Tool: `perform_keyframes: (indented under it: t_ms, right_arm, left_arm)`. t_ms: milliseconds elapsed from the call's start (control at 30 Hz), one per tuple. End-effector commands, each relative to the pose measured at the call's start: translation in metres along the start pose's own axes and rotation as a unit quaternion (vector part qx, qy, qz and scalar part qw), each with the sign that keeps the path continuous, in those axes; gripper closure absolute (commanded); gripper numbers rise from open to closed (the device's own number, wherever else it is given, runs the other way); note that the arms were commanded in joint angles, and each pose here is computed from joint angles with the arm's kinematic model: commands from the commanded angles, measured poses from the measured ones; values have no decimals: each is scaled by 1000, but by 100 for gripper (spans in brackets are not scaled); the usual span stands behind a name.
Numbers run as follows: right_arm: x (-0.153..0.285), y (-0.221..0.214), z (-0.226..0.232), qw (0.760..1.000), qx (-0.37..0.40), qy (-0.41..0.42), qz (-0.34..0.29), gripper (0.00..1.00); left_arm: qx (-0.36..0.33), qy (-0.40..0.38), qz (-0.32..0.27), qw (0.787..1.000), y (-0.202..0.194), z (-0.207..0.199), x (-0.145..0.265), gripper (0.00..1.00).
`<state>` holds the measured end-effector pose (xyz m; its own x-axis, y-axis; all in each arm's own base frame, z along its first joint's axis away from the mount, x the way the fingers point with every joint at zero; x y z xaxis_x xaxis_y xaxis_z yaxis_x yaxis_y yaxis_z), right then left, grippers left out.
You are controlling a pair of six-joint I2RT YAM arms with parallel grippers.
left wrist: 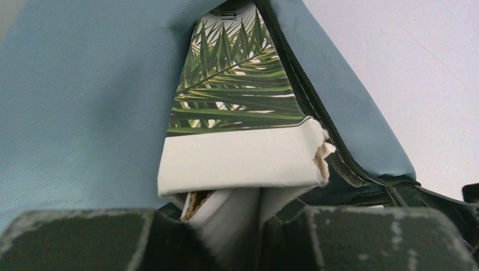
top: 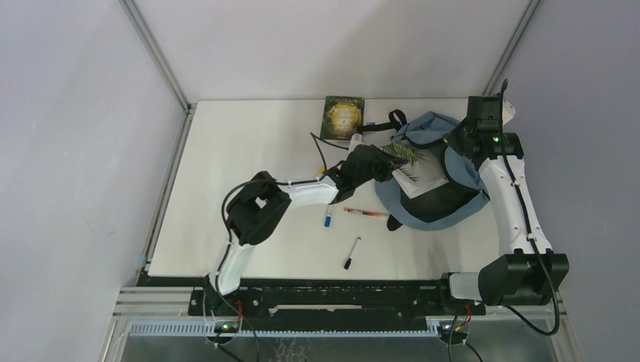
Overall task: Pack the student bag
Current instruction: Place the book in the student bag.
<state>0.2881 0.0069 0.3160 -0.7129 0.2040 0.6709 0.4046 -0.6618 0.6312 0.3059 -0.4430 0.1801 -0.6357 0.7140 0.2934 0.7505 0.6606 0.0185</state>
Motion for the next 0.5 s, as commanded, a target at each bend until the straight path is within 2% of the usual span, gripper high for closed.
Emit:
perform_keyframes:
  t_ms: [0,200,367,467]
  right_arm:
    - [21,13,9,997,25,63,-39,100]
    - [19,7,13,994,59,91,-9,100]
    - [20,4,14,993,70,95,2,100]
    - [21,5,14,992,77,99,9,100]
  left_arm:
    - [-37,-78,-17,996,-2,-55,-8,83]
    - [-44,-59,-26,997,-9,-47,-30,83]
    - [-39,-60,-41,997,-10,-44,-44,89]
    - [-43,-61,-40,996,-16,-47,-49,82]
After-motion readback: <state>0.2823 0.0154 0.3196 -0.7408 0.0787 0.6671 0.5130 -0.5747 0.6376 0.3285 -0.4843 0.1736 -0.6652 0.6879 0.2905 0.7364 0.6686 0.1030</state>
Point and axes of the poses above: each gripper's point midway between its finger pads, its own x axis back along the fingers, its own z axis along the line the jaws close on, y = z × x, the point moved 10 cm from there along x, back along the fingers, and after that the axes turned 1 degree about -x, right-handed, at the moved point
